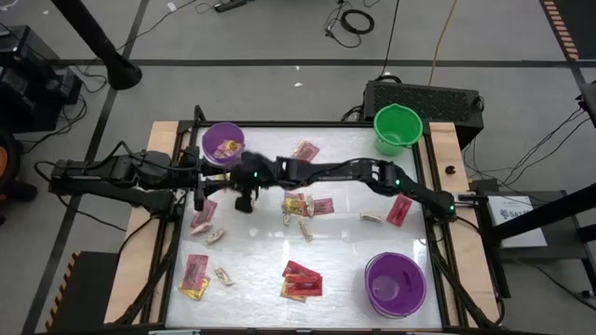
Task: Sort candy by brand, put in halloween buckets
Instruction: Put the yellow candy into the top violet bucket
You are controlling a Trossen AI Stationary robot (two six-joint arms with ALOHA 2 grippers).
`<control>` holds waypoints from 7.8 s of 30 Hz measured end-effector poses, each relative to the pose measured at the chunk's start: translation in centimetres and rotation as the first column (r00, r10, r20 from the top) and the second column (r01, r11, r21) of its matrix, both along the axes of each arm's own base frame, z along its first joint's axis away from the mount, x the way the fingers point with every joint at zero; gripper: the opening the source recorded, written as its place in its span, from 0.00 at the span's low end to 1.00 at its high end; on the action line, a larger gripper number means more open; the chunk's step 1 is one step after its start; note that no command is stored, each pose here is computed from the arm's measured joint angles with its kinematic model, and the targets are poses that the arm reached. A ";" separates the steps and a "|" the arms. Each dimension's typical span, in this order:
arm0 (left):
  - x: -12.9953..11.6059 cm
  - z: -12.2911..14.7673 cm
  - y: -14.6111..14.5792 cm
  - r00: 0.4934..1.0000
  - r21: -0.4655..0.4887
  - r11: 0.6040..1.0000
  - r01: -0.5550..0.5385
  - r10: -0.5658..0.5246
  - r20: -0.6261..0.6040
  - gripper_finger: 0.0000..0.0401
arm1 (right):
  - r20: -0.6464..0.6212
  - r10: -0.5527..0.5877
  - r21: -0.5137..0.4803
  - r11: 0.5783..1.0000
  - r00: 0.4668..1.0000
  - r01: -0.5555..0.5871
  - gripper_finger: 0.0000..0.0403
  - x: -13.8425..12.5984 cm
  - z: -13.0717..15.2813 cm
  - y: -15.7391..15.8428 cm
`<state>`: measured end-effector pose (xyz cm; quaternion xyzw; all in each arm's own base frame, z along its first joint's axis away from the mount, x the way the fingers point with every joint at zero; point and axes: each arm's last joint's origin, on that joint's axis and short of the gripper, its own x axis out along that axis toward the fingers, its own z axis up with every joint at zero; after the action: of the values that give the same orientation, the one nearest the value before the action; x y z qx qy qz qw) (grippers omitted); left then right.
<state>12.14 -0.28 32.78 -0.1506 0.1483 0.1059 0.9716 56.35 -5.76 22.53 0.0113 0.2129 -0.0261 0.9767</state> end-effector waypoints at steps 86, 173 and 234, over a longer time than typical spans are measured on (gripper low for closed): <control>4.6 -2.3 0.0 0.978 0.100 0.990 -0.100 0.116 -0.171 0.49 | -0.740 0.001 0.209 0.951 0.673 0.228 0.11 -10.4 -8.3 -1.9; -0.3 -3.9 2.7 0.841 0.070 0.898 -0.435 0.433 -0.324 0.49 | 0.287 0.473 0.710 0.479 0.833 -0.516 0.42 -2.1 1.3 -7.1; 4.2 -7.1 1.3 0.896 -0.184 0.952 -0.244 0.149 -0.418 0.49 | -0.678 0.508 0.422 0.861 0.532 -0.285 0.42 -9.0 -5.0 20.8</control>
<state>16.30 1.07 25.73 -0.2525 0.3384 0.2147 0.8807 47.38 15.02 17.58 0.0777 0.6065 0.2242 0.7589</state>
